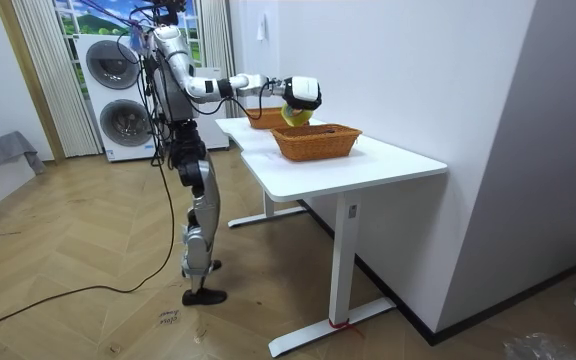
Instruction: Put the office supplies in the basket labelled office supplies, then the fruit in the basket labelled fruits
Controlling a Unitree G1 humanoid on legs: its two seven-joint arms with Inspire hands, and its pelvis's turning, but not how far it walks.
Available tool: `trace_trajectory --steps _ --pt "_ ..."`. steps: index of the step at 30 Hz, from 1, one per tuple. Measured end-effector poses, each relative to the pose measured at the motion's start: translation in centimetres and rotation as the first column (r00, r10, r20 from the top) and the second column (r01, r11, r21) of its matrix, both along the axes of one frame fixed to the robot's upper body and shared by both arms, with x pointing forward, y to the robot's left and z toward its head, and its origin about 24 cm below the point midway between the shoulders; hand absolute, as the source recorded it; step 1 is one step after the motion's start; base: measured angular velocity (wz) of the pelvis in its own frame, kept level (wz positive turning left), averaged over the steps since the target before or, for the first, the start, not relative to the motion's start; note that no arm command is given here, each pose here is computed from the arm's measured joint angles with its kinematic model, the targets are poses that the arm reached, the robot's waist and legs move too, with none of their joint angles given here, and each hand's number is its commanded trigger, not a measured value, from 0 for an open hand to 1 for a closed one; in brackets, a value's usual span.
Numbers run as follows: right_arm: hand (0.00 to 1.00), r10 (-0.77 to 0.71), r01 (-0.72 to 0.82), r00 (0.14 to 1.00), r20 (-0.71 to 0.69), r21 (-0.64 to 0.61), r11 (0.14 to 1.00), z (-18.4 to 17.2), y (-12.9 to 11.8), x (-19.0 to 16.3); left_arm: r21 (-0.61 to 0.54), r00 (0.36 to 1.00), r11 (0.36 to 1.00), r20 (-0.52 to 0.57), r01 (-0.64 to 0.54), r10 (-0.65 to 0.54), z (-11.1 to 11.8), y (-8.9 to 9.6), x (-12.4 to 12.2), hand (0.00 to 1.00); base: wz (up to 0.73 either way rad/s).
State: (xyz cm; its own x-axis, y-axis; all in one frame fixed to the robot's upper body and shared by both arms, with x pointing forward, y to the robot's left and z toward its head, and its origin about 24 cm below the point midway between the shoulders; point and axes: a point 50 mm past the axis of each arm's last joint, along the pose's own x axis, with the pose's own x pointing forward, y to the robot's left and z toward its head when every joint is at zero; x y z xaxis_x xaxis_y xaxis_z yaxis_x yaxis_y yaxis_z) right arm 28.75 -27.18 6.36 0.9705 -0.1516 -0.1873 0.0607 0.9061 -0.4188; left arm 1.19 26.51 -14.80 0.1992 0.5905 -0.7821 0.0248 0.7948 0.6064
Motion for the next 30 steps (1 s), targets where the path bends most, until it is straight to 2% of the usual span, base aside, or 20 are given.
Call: trace_trajectory --steps 17,30 --pt "1.00 -0.037 0.036 0.999 0.030 0.028 0.999 -0.3 -0.2 -0.3 0.003 1.000 1.000 -0.027 -0.005 0.005 0.0 0.2 -1.0 0.00 0.00" --pt "1.00 -0.079 0.079 0.997 -0.009 0.043 0.996 -1.4 -1.0 -0.9 0.002 0.999 1.000 -0.045 -0.010 0.010 0.0 0.1 -1.5 0.00 0.00"
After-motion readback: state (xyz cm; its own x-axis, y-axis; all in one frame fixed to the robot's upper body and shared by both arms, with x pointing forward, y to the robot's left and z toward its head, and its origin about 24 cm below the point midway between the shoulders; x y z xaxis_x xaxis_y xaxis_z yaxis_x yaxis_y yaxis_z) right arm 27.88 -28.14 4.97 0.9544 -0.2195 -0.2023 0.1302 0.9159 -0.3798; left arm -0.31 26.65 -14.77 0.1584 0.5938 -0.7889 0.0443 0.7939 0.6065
